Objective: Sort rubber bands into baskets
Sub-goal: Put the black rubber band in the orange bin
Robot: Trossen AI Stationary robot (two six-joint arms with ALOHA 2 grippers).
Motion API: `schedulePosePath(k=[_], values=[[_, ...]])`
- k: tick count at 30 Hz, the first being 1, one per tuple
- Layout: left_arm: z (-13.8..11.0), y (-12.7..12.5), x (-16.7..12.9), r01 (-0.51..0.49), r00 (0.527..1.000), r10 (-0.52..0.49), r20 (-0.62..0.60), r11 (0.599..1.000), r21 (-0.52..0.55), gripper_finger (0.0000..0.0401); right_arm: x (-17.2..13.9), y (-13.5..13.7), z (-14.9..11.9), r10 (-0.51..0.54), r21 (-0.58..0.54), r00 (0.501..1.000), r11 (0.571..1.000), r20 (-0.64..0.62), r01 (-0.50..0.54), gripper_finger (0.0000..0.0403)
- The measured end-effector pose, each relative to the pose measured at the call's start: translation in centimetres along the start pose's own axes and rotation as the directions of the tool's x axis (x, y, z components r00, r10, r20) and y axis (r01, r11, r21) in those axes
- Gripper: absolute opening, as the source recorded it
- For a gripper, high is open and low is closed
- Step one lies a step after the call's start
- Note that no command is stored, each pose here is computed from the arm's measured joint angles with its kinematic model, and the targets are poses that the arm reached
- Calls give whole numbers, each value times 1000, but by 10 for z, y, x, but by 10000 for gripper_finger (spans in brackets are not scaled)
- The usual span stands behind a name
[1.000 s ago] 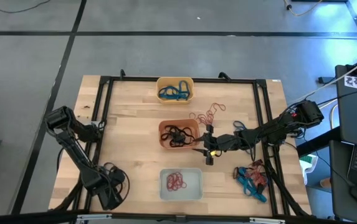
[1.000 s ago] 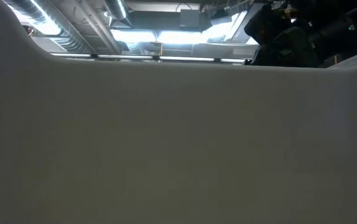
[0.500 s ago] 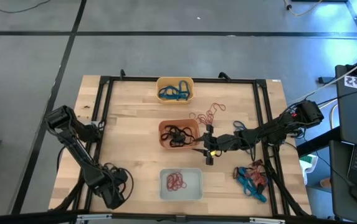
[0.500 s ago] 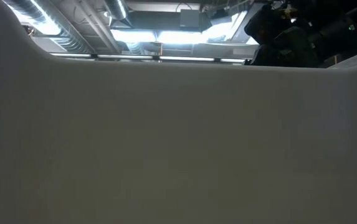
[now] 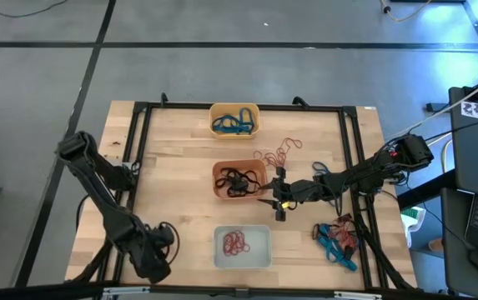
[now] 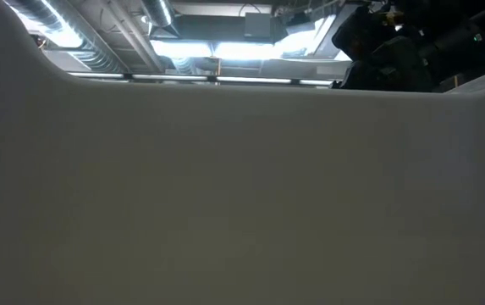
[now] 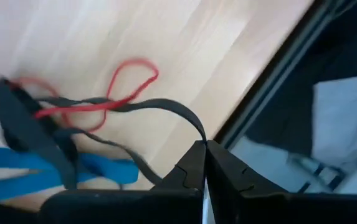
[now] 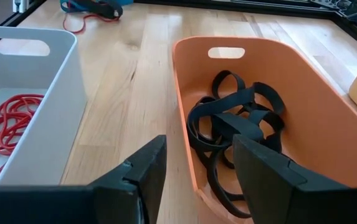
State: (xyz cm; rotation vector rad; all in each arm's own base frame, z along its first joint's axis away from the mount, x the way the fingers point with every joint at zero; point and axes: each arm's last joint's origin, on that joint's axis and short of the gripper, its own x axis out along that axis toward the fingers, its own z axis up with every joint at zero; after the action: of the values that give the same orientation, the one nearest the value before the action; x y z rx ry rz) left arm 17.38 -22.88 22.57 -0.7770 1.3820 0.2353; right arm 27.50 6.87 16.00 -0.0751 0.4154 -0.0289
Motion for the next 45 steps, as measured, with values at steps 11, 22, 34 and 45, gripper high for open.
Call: schedulePosePath(k=[11,22,34,45], values=[[8,9,-51,139,952,-162,261,985,104,6,0,0,0,0,0,1000,1000,0,0,182],[14,16,-75,138,857,-216,468,971,195,6,0,0,0,0,0,1000,1000,-1,0,182],[51,16,-78,38,787,-158,596,977,209,6,0,0,0,0,0,1000,1000,-1,0,182],[102,9,-93,16,647,-220,730,961,276,7,0,0,0,0,-1,1000,1000,-1,0,182]])
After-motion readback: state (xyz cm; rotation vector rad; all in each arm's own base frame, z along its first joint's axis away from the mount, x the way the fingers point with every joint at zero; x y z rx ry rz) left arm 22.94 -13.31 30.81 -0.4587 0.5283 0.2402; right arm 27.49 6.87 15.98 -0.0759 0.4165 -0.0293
